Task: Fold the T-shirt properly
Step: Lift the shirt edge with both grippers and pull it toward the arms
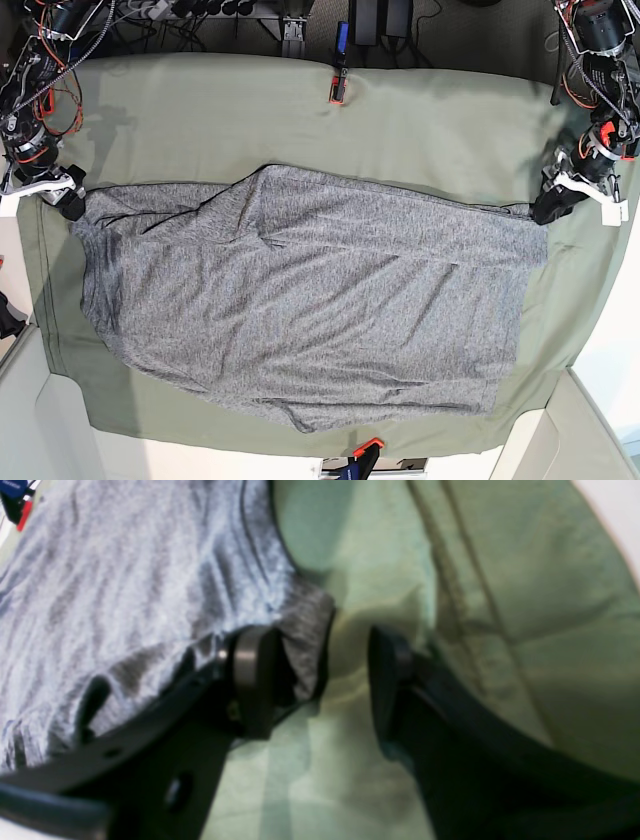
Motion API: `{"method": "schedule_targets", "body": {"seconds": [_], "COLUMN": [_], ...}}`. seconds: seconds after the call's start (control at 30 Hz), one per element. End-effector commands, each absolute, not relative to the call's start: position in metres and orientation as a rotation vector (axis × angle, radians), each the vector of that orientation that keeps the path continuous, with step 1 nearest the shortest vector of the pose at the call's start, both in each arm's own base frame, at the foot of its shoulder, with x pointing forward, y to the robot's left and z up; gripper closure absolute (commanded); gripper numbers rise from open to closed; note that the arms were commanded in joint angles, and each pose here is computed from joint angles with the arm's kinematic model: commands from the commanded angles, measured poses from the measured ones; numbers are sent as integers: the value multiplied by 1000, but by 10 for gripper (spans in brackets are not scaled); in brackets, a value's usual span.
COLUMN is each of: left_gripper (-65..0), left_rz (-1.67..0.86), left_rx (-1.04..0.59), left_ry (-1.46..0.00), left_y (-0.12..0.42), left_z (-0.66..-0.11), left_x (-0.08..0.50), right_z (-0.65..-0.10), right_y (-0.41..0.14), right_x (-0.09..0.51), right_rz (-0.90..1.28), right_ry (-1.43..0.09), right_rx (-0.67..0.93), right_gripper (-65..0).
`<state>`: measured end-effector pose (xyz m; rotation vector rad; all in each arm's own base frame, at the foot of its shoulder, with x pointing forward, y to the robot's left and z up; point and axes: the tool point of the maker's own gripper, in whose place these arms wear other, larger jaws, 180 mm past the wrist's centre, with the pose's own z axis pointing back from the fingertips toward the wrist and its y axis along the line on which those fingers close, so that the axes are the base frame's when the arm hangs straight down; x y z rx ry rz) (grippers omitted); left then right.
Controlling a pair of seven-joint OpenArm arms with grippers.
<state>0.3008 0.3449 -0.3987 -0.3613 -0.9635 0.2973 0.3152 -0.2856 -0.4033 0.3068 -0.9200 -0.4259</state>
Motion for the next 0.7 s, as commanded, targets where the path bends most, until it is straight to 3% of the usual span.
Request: {"method": "schedule_targets", "body": {"seconds": [0.0,0.1,0.43,0.5,0.6,0.67], "left_gripper": [-367,-389,-374,-264,-36,0], "left_rz": [274,271,158,158,151,147], "left_rx": [-344,-356,-378,-380,-372,-367], "left_ry": [-977,-953,-859,-863,-858,-858], "left_y": [351,345,311,310,310,311], "left_z": [-390,-399,-419,-419,-420,-419], "left_x": [312,323,324,324,324,324], "right_z": [-393,-395,-400,-401,-403,-402], "right_y": [-287,-279,-253,-246,-241,-240], "right_x": [323,324,330,331,332,333], "right_rz": [-400,-377,-305,-287,-282,-279], "right_ry": [-945,-929,-899,-890,-880,-880], "right_rx": [306,317,350,358,360,362], "right_gripper": [-300,-300,-300,-300,-286,-206]}}
